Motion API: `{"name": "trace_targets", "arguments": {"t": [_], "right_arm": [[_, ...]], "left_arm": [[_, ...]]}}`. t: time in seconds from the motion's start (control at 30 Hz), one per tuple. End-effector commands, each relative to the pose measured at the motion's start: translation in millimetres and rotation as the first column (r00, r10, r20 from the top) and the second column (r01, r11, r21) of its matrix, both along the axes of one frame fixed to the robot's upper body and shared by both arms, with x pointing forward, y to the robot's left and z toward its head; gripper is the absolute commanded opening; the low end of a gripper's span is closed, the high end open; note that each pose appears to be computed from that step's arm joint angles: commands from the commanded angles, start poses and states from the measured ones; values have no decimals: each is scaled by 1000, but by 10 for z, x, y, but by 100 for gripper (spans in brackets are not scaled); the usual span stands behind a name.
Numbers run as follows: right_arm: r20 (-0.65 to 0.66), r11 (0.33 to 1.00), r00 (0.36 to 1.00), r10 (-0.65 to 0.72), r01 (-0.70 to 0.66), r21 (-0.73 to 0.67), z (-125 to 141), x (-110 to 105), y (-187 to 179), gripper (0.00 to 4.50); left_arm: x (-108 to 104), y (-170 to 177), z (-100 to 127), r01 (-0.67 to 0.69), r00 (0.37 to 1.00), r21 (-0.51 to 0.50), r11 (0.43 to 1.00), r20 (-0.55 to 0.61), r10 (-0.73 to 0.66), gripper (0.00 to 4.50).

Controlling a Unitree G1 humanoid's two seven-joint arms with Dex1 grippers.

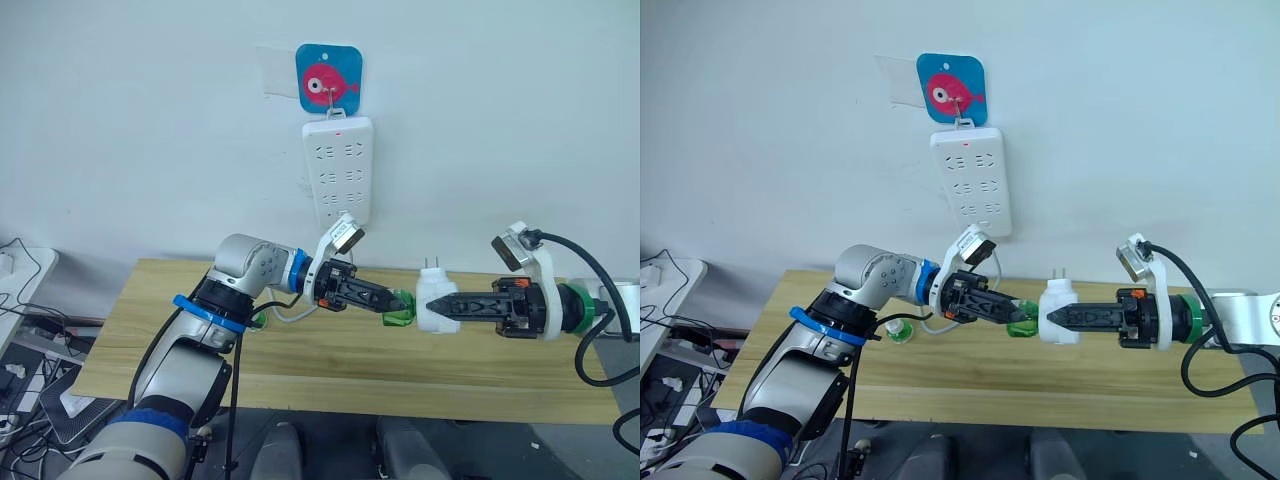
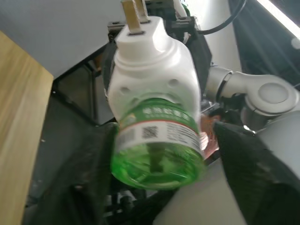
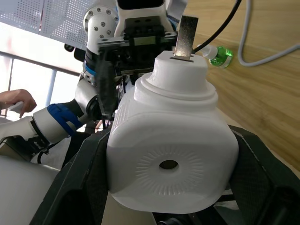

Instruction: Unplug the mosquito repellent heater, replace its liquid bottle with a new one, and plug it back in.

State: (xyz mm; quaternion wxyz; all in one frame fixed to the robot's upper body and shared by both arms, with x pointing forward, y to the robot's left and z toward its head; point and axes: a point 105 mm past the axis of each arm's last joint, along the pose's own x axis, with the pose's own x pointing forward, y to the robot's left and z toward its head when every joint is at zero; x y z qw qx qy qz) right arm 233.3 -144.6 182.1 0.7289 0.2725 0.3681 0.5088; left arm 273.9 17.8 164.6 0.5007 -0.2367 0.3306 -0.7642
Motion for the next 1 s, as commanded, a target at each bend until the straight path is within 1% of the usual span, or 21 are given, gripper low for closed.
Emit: {"name": "trace_targets", "arguments": {"t": [0.03,0.1,0.17,0.23,0.3,0.33,0.37,0.4,0.43,0.5,0.57,0.6,0.63,0.67,0.73,0.77,0.9,1.0], "right_arm": [[24,1000,999,-23,23,-3,41,-1,-36,303],[17,1000,999,-29,29,-1,22,-13,-50,303],[8,999,999,-50,50,7,9,-8,-90,303],[10,997,997,-74,74,2,-15,8,-140,303],[8,995,995,-102,102,7,-27,37,-198,303],[3,992,993,-121,121,19,-23,61,-234,303],[-1,990,991,-136,136,28,-19,80,-263,303],[-5,988,989,-149,149,39,-12,97,-290,303],[-13,985,987,-163,163,52,-1,118,-319,303],[-18,981,983,-183,184,58,2,155,-368,303],[-10,981,982,-189,190,44,-13,178,-390,303],[-12,980,981,-193,194,49,-11,192,-396,303],[-15,979,981,-195,196,60,2,207,-395,303],[-17,979,981,-192,192,73,21,218,-386,303],[-15,980,985,-174,174,95,64,217,-344,303],[-14,980,987,-162,163,111,96,208,-314,303],[0,981,992,-126,125,145,175,187,-244,303],[18,985,997,-79,75,153,214,139,-176,303]], "left_arm": [[52,-10,114,-3,994,-50,999,109,9,446],[96,-19,143,-26,982,-66,997,186,38,446],[156,-8,153,-51,934,-79,996,350,76,446],[209,30,163,-67,840,-105,992,531,112,446],[207,64,183,-62,739,-140,988,659,140,446],[183,81,177,-50,673,-155,987,725,147,446],[156,93,172,-36,621,-169,985,768,154,446],[134,98,179,-33,589,-190,981,789,173,446],[128,91,201,-36,531,-224,974,821,209,446],[143,67,249,-53,417,-296,954,861,290,446],[195,44,297,-87,313,-372,924,871,380,446],[203,35,311,-84,255,-400,913,877,408,446],[177,25,310,-47,181,-420,906,889,421,446],[140,10,314,3,81,-443,897,894,441,446],[69,-32,258,80,-42,-450,889,890,455,446],[52,-55,235,100,-80,-454,886,883,462,446],[18,-103,173,161,-170,-445,881,867,469,446],[59,-125,183,168,-227,-458,873,843,487,446]]}}
